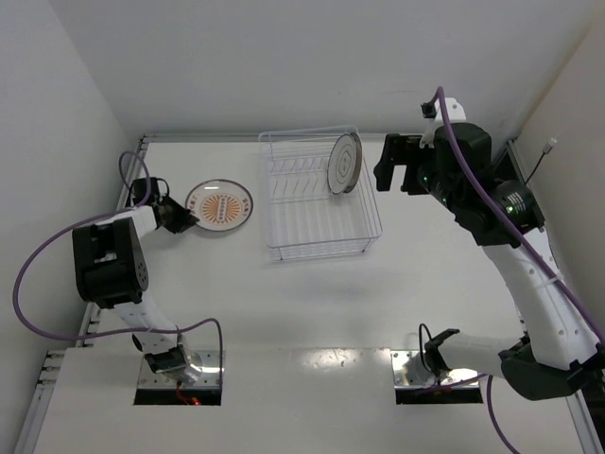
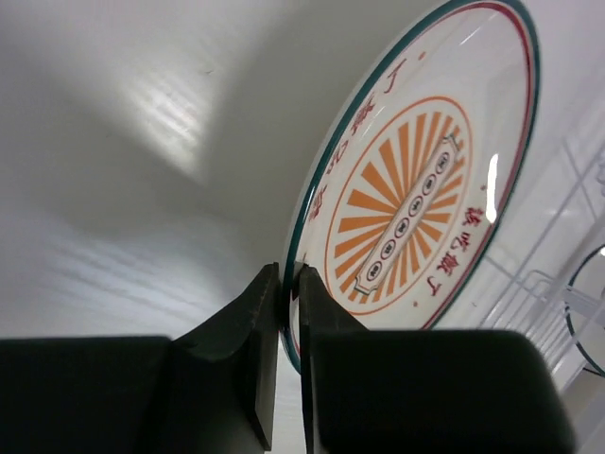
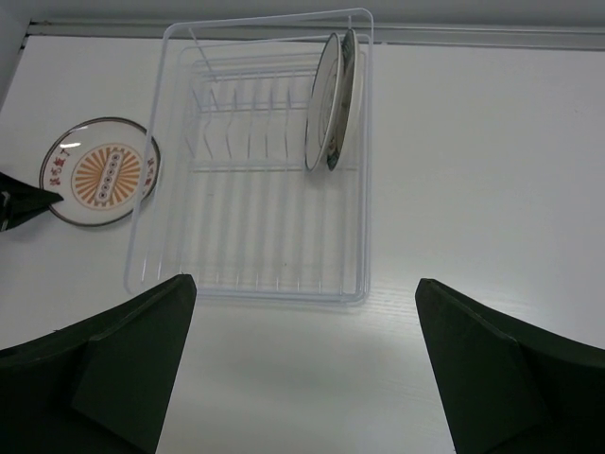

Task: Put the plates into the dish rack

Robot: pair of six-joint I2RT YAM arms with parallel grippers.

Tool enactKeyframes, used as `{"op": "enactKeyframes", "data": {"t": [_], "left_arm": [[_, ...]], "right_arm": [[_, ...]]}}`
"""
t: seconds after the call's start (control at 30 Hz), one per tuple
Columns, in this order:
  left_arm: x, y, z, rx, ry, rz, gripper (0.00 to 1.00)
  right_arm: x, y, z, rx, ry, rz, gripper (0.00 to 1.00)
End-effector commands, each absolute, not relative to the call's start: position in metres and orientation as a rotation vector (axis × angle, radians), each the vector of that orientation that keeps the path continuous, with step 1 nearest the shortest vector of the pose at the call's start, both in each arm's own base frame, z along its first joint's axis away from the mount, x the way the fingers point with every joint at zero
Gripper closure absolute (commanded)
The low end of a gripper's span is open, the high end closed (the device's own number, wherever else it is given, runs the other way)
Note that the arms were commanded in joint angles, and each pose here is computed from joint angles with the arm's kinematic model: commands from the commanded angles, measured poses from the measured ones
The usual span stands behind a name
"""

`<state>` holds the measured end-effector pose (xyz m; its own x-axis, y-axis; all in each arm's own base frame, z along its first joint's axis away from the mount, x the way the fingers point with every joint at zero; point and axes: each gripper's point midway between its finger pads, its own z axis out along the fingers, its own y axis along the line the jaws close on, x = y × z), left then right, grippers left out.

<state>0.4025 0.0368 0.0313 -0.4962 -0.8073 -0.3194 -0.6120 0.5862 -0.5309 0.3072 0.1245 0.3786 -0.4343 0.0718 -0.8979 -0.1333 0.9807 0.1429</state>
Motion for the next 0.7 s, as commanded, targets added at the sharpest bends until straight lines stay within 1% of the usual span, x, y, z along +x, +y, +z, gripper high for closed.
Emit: {"op": "enactKeyframes", "data": {"t": [0.0, 0.13, 0.17, 0.23, 0.3, 0.33, 0.37, 0.43, 0.47, 0.53, 0.57, 0.63, 0.67], "left_arm": [[0.405, 0.038, 0.037, -1.057, 2.303, -0.455, 1.00], [0.421, 0.035, 0.100, -0.982, 2.174, -0.554, 1.00], [0.424, 0.028, 0.128, -0.935, 2.126, -0.613, 1.00], [0.424, 0.023, 0.158, -0.918, 2.063, -0.668, 1.00], [0.418, 0.018, 0.197, -0.876, 1.982, -0.700, 1.00], [0.418, 0.008, 0.211, -0.856, 1.956, -0.743, 1.00], [0.416, -0.003, 0.225, -0.811, 1.937, -0.793, 1.00], [0.410, -0.022, 0.247, -0.762, 1.900, -0.864, 1.00], [0.406, -0.032, 0.256, -0.731, 1.894, -0.911, 1.00], [0.402, -0.055, 0.263, -0.686, 1.905, -0.979, 1.00], [0.399, -0.066, 0.271, -0.660, 1.899, -1.016, 1.00], [0.398, -0.088, 0.281, -0.603, 1.888, -1.077, 1.00], [0.395, -0.112, 0.282, -0.561, 1.879, -1.140, 1.00]], "right_arm": [[0.301, 0.116, 0.389, -0.003, 1.971, 0.223, 0.00], [0.304, 0.124, 0.386, -0.028, 1.981, 0.256, 0.00], [0.306, 0.131, 0.385, -0.048, 1.988, 0.293, 0.00], [0.310, 0.151, 0.377, -0.115, 2.020, 0.390, 0.03], [0.317, 0.165, 0.369, -0.155, 2.032, 0.459, 0.03], [0.314, 0.179, 0.369, -0.208, 2.037, 0.538, 0.03], [0.317, 0.184, 0.363, -0.212, 2.050, 0.575, 0.05], [0.322, 0.202, 0.353, -0.240, 2.058, 0.733, 0.08], [0.327, 0.210, 0.346, -0.228, 2.058, 0.804, 0.12], [0.327, 0.224, 0.334, -0.260, 2.076, 0.969, 0.16], [0.327, 0.227, 0.316, -0.254, 2.108, 1.022, 0.19], [0.332, 0.238, 0.313, -0.265, 2.056, 1.186, 0.20], [0.335, 0.241, 0.282, -0.242, 2.111, 1.242, 0.22]]}}
